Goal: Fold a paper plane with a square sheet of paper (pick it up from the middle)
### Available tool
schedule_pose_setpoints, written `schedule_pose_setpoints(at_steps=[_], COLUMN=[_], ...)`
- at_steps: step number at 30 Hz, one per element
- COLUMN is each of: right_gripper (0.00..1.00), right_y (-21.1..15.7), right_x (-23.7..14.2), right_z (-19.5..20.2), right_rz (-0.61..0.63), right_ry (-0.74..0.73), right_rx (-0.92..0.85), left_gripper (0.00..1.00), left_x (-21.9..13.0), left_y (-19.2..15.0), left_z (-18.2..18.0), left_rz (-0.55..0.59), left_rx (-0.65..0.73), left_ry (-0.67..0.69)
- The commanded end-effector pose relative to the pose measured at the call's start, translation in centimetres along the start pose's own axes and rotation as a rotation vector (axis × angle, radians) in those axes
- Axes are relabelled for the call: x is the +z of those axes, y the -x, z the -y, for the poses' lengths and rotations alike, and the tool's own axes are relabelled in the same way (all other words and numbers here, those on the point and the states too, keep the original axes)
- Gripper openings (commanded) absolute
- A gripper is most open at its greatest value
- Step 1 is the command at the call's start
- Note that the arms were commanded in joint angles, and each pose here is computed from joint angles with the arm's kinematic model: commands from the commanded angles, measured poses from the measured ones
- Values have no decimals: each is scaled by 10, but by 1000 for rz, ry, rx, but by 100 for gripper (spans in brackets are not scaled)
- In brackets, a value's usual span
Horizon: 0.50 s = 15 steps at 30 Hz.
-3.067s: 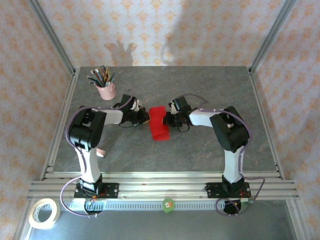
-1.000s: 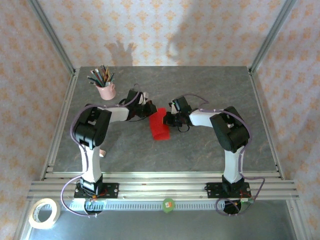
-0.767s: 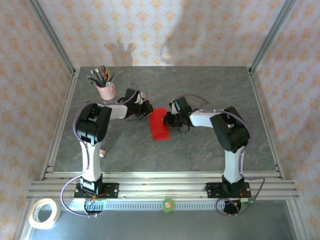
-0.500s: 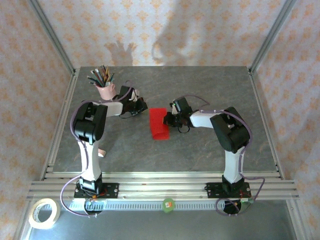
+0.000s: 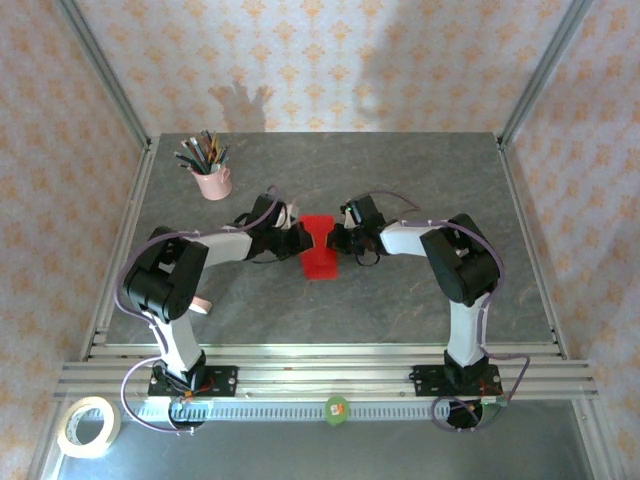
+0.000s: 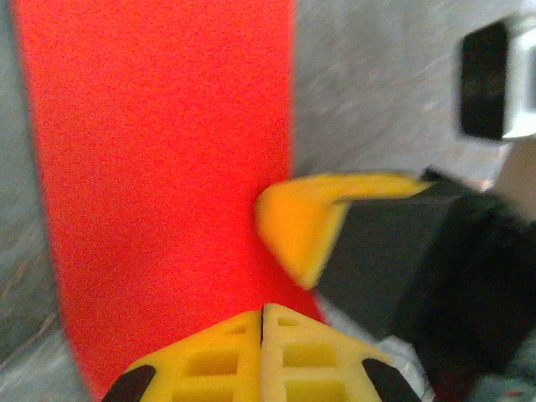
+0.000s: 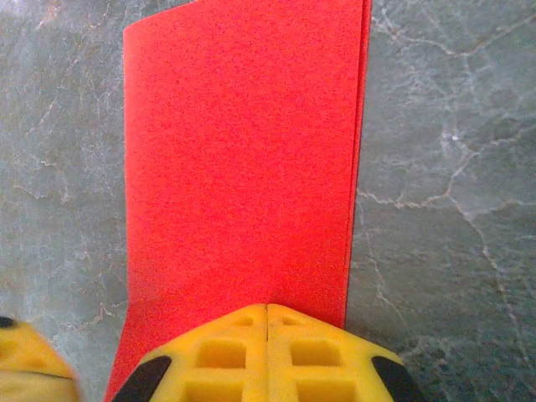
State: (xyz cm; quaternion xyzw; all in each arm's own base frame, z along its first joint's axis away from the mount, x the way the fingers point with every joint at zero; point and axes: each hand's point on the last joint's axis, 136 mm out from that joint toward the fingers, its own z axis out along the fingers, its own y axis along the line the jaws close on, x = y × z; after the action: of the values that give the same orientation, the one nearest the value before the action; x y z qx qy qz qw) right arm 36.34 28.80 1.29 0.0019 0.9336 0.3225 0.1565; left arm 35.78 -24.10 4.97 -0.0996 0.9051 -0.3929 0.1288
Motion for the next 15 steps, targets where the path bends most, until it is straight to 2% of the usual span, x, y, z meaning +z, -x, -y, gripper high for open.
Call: schedule_pose_setpoints(at_steps=[1,11,15], right_gripper=[0,0,1], right_y=[-92,-97,-97], right_x=[1,-1,-2], right_z=[129,136,138], right_rz=[-247,-266,-264], right_ry=[-440,-471,-480], right_rx=[141,114,115], left_gripper=[0,0,0], left_x=[-3,12,13], left_y=[-7,-9,-17], left_z=[-11,-21,-38], left_rz=[-12,-64,-89], left_rx=[-46,-59,-67], left_ry=[20,44,95])
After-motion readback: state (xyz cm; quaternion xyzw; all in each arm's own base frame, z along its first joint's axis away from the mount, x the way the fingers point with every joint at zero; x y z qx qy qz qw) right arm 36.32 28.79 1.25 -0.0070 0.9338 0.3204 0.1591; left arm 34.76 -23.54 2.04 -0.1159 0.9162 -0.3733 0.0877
